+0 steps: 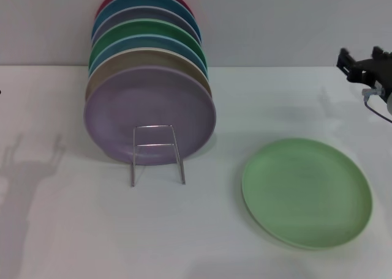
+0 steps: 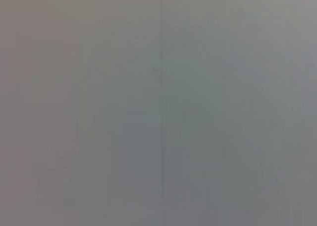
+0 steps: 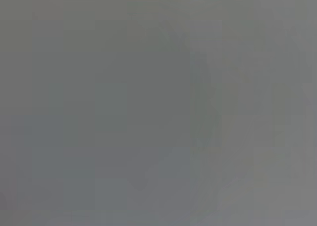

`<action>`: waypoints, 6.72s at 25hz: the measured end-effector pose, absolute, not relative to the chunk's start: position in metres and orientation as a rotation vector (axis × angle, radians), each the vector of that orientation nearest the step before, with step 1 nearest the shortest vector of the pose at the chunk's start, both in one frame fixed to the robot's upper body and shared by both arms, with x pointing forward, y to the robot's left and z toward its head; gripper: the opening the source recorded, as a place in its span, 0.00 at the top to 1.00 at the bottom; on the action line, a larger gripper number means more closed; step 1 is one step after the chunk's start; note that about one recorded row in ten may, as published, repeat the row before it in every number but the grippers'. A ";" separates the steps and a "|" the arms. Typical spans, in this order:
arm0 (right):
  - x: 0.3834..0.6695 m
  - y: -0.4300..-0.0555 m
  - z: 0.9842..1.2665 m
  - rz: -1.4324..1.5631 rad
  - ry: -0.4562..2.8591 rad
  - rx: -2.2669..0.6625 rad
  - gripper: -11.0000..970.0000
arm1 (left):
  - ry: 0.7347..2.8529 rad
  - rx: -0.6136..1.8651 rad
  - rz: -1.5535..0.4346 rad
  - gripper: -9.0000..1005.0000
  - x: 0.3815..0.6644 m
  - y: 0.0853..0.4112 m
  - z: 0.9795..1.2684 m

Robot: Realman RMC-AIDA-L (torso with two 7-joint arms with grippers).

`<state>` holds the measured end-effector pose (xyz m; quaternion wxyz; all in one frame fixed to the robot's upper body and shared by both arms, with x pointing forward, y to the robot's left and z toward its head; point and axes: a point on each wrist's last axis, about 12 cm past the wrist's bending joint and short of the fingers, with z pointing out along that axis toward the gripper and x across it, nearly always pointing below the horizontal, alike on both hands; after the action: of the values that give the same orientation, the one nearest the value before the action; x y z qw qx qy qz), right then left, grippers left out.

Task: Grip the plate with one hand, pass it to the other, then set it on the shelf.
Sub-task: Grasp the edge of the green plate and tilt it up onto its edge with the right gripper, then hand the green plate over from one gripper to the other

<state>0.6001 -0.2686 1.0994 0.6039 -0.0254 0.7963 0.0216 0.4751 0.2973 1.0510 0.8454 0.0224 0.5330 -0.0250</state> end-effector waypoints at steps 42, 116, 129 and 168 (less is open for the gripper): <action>0.583 -0.299 1.138 0.328 2.713 -0.348 0.31 | 1.126 0.038 -0.055 0.22 0.475 0.296 1.051; 0.575 -0.301 1.164 0.152 2.420 -0.482 0.96 | 1.099 0.027 -0.053 0.23 0.469 0.299 1.052; 0.575 -0.291 1.176 -0.085 2.116 -0.596 0.97 | 1.093 0.025 -0.055 0.23 0.468 0.299 1.053; 0.548 -0.258 1.086 -0.229 1.420 -0.340 0.97 | 1.096 0.027 -0.063 0.23 0.470 0.297 1.053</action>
<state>0.5478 -0.2585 1.0863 0.7393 -0.1549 0.6470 -0.1045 0.4703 0.2975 1.0531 0.8530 0.0128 0.5210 -0.0300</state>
